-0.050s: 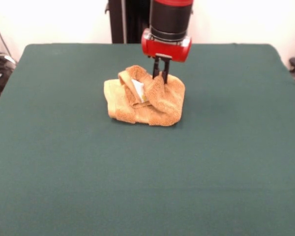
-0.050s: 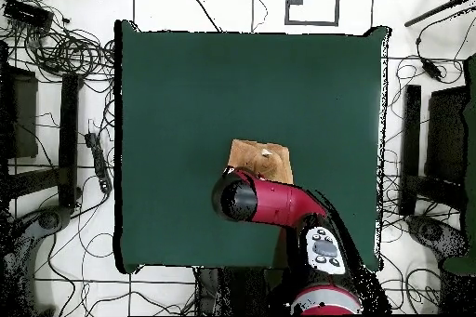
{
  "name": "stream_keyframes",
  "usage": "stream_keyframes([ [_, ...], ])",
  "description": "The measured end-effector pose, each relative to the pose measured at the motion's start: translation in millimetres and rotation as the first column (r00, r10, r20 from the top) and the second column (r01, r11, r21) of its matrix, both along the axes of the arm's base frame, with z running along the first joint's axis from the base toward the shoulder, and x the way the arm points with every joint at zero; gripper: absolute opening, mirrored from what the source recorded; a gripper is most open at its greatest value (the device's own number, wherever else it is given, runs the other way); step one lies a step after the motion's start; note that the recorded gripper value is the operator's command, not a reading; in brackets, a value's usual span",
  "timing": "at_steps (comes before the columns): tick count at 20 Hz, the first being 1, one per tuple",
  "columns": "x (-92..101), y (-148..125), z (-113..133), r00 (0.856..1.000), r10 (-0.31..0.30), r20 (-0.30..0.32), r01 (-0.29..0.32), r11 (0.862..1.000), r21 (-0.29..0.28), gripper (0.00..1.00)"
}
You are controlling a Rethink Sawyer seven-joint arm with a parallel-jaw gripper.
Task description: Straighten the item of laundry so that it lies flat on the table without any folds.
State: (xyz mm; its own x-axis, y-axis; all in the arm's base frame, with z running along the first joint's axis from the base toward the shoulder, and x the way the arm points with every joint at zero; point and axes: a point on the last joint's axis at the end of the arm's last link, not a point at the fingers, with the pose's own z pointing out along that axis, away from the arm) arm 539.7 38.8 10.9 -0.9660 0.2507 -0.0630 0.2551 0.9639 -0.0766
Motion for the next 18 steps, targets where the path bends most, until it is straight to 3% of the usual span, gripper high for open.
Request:
stream_keyframes([
  [18, 2.9, 9.4, -4.8, 0.999, -0.035, -0.006, 0.034, 0.999, -0.020, 0.00],
])
